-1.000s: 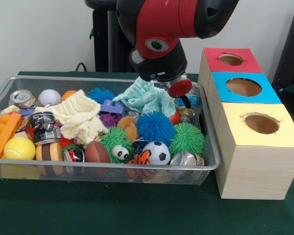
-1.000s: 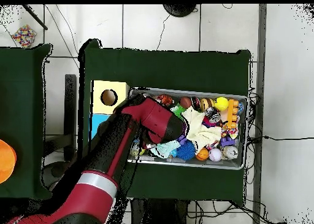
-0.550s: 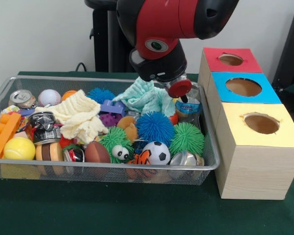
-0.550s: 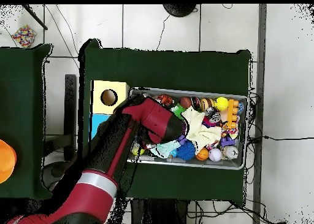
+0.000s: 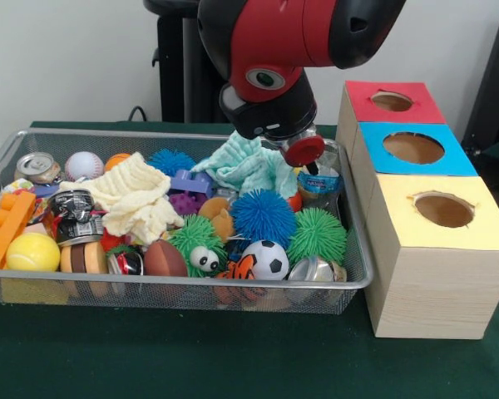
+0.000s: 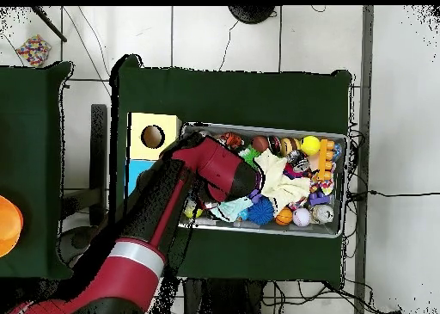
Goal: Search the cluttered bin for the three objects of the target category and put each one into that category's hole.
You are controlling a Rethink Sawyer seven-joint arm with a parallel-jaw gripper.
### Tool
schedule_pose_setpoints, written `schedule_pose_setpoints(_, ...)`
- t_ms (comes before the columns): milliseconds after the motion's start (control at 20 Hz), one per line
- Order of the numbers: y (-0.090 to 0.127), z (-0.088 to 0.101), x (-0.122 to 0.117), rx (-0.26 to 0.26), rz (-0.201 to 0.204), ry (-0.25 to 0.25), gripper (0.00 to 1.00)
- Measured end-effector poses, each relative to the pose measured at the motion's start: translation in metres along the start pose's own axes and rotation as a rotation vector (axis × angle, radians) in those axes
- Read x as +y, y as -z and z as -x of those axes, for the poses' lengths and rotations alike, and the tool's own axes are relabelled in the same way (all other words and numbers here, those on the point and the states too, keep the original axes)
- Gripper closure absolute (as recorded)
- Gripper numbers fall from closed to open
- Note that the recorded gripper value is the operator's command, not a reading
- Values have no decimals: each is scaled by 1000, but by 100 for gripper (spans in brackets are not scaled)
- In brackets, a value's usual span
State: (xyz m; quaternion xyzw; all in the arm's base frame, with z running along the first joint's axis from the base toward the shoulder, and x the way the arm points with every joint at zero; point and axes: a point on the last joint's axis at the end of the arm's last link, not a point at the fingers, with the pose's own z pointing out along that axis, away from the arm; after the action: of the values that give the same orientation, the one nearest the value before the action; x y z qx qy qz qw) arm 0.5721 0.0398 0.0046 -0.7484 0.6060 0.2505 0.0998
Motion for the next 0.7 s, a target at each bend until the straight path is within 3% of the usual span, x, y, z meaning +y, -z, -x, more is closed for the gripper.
schedule_pose_setpoints(250, 7, 4, -3, -2, -12, 8, 100)
schedule_pose_setpoints(700, 54, 39, -13, -64, -33, 59, 100)
